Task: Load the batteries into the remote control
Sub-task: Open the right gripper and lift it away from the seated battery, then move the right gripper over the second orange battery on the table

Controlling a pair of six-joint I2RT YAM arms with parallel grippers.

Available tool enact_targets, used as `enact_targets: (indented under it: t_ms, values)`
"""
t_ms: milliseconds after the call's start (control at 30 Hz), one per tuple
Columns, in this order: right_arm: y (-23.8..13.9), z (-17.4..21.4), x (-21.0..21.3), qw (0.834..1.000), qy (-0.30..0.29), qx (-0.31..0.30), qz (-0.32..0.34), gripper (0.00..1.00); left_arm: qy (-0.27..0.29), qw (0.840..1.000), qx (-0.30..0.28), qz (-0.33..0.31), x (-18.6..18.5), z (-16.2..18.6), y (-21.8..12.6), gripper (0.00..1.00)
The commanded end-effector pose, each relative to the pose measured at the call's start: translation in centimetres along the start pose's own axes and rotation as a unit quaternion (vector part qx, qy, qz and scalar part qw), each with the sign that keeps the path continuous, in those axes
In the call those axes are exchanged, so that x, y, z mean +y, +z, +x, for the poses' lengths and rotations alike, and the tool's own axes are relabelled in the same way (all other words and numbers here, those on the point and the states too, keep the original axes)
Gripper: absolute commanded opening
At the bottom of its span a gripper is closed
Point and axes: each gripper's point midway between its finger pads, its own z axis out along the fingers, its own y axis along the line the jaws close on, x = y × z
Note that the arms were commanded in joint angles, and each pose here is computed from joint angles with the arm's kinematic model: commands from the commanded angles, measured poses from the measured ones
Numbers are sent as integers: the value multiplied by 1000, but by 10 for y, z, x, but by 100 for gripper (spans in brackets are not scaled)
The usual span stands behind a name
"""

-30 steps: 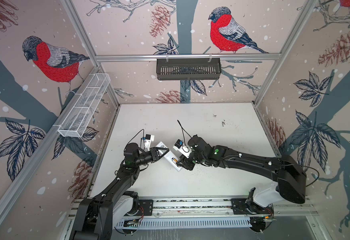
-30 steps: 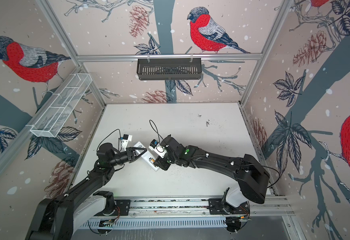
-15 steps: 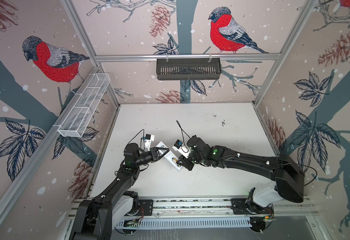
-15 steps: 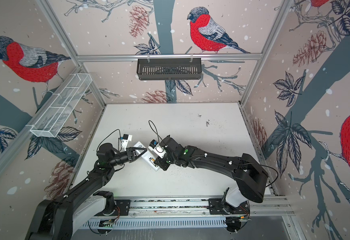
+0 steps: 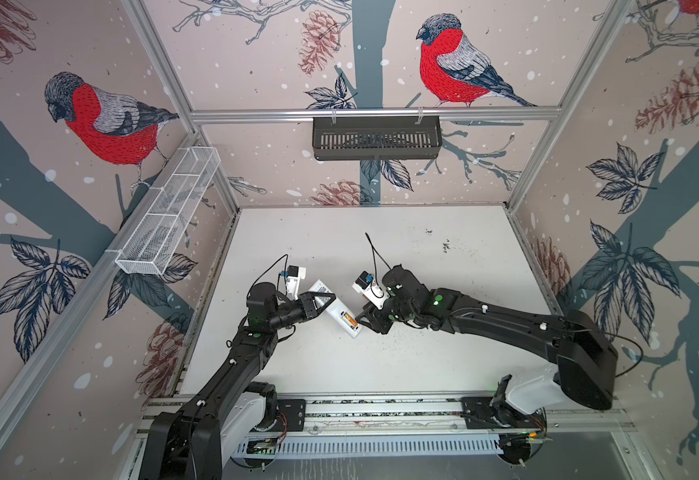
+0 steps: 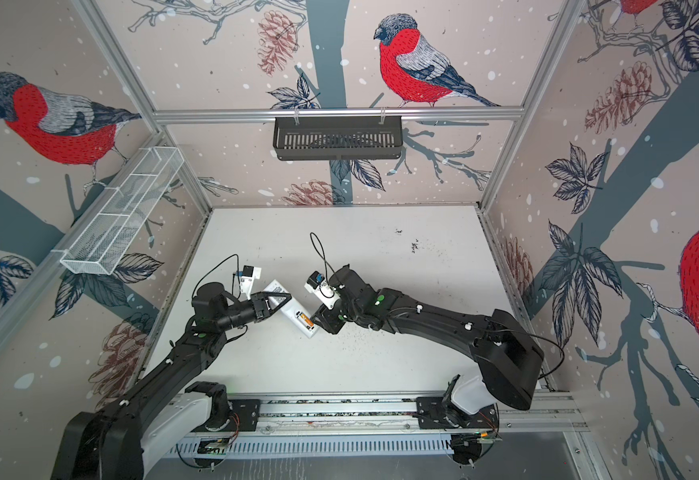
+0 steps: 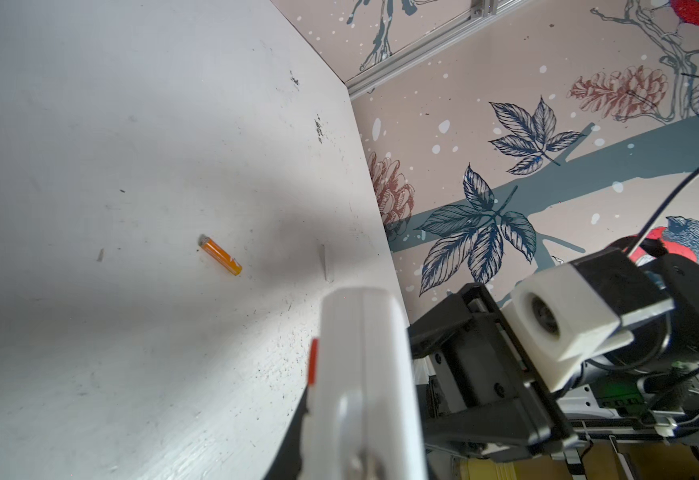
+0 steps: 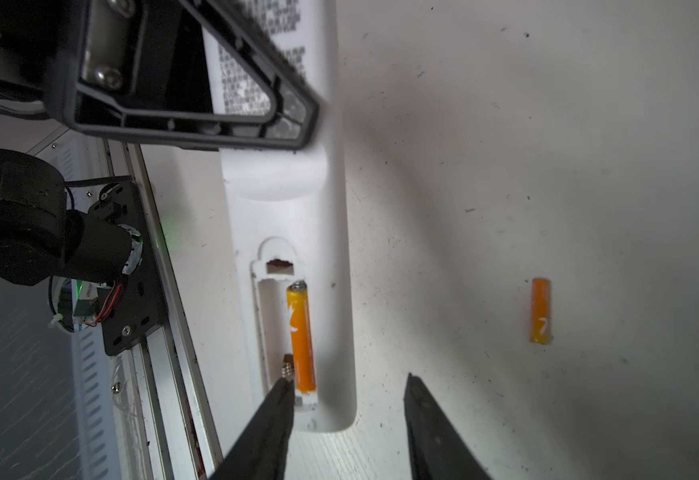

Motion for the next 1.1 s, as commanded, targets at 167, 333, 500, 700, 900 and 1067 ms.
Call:
enact_targets:
  t_ms: [167, 333, 500, 700, 900, 1067]
  values:
    - [-4, -9, -42, 995, 38, -29, 88, 100, 7, 994, -48, -101, 35, -18, -15, 0]
    - [21, 4, -77, 987, 38, 25, 152, 96, 7, 990, -62, -126, 43, -22, -21, 0]
    - [48, 17, -115, 971, 53, 96, 213, 73, 9, 990, -64, -124, 40, -23, -21, 0]
    - [74, 32, -141, 956, 59, 155, 241, 64, 17, 990, -71, -118, 36, -25, -23, 0]
    - [86, 38, -149, 954, 57, 168, 242, 57, 22, 991, -73, -111, 33, -26, -23, 0]
    - [95, 43, -150, 956, 57, 179, 227, 47, 22, 991, -74, -105, 31, -26, -23, 0]
